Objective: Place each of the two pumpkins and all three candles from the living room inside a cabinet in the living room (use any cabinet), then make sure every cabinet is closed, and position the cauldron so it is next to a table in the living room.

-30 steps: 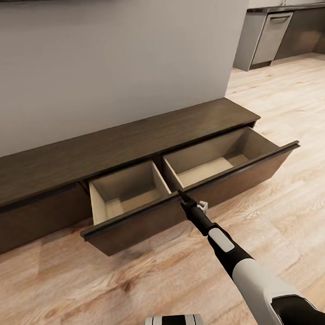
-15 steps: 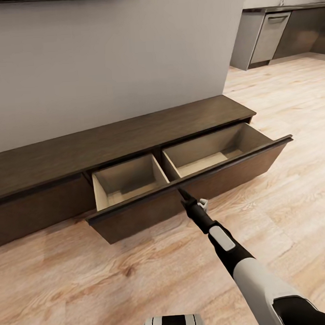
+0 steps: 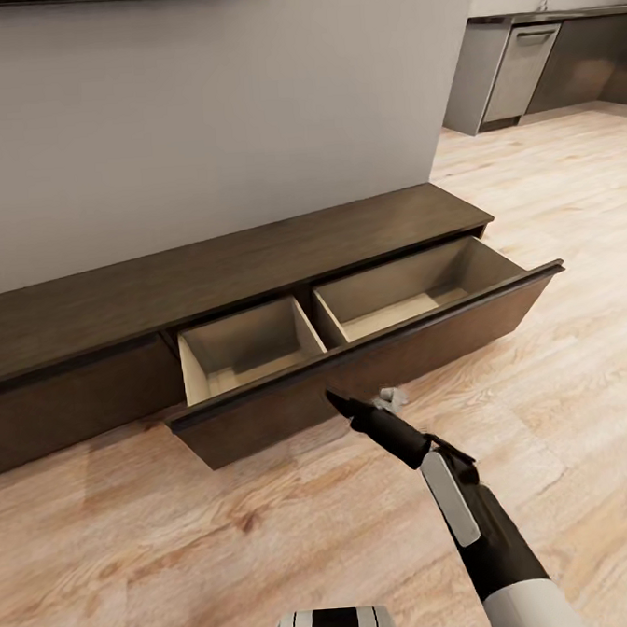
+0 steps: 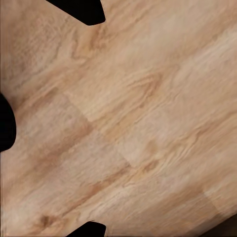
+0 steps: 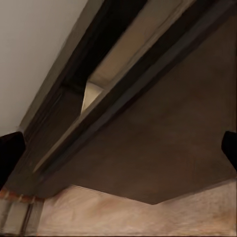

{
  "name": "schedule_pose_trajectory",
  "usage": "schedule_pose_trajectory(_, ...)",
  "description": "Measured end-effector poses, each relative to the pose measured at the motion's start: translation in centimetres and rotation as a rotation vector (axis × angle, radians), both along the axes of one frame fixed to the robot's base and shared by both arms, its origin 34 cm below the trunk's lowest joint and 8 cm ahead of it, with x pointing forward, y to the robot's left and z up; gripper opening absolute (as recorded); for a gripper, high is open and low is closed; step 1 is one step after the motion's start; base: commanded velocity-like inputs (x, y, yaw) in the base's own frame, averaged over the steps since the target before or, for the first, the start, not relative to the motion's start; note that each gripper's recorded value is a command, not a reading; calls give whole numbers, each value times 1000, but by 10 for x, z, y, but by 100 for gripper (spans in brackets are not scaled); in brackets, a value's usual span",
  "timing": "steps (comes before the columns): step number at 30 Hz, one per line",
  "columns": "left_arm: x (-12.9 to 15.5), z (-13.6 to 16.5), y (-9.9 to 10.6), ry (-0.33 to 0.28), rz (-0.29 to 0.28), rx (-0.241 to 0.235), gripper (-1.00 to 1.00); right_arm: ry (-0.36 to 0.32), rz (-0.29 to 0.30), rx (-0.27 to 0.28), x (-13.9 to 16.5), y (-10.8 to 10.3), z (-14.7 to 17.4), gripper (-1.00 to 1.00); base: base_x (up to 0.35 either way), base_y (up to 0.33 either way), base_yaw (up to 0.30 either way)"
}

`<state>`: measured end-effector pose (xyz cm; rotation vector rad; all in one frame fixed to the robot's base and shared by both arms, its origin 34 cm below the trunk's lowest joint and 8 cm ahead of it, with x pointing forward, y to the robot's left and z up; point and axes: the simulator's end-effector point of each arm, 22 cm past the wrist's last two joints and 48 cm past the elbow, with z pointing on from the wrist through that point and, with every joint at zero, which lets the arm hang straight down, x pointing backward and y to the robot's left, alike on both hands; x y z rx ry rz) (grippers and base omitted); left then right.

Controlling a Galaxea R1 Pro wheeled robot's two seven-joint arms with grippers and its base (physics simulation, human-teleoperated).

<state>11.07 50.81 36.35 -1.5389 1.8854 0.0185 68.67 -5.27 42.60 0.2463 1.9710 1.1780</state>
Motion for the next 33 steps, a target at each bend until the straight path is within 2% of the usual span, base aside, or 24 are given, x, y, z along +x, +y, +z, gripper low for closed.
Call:
schedule_pose_trajectory(3, 16, -8, -10, 1, -45, -2, 100, -35, 28, -105, -16, -3, 5, 100, 0, 0, 0)
schedule_pose_trajectory(5, 45, -23, -29, 14, -120, -16, 100, -64, 59, -229, -29, -7, 5, 100, 0, 0, 0)
schedule_pose_trajectory(6, 52, -27, -35, 27, -144, -20, 100, -69, 65, -252, -31, -8, 4, 100, 0, 0, 0)
schedule_pose_trajectory(7, 63, -36, -45, 68, -188, -16, 100, -76, 72, -285, -34, -9, 4, 100, 0, 0, 0)
schedule_pose_trajectory(11, 82, -46, -59, 139, -257, 9, 100, -95, 84, -320, -36, -9, 11, 100, 0, 0, 0)
schedule_pose_trajectory(13, 103, -55, -81, 164, -318, 7, 100, -106, 101, -331, -36, -7, 26, 100, 0, 0, 0)
schedule_pose_trajectory(15, 113, -60, -90, 171, -339, 4, 100, -89, 119, -334, -40, -6, 28, 100, 0, 0, 7)
schedule_pose_trajectory(20, 148, -67, -94, 186, -338, 29, 100, -12, 184, -335, -51, 2, 26, 100, 0, 0, 148)
schedule_pose_trajectory(23, 166, -68, -92, 176, -338, 38, 100, -4, 202, -337, -49, 5, 30, 100, 0, 0, 247)
schedule_pose_trajectory(25, 180, -67, -94, 169, -349, 29, 100, -13, 222, -345, -44, 9, 37, 100, 0, 0, 273)
schedule_pose_trajectory(28, 191, -66, -97, 165, -363, 13, 100, 10, 255, -362, -45, 15, 37, 100, 0, 0, 284)
schedule_pose_trajectory(31, 200, -65, -93, 161, -370, 19, 100, 32, 271, -410, -48, 18, 30, 100, 0, 0, 278)
schedule_pose_trajectory(32, 211, -64, -90, 148, -371, 23, 100, 50, 268, -479, -48, 18, 22, 100, 0, 0, 252)
schedule_pose_trajectory(33, 213, -64, -90, 144, -372, 22, 100, 55, 263, -503, -48, 17, 19, 100, 0, 0, 244)
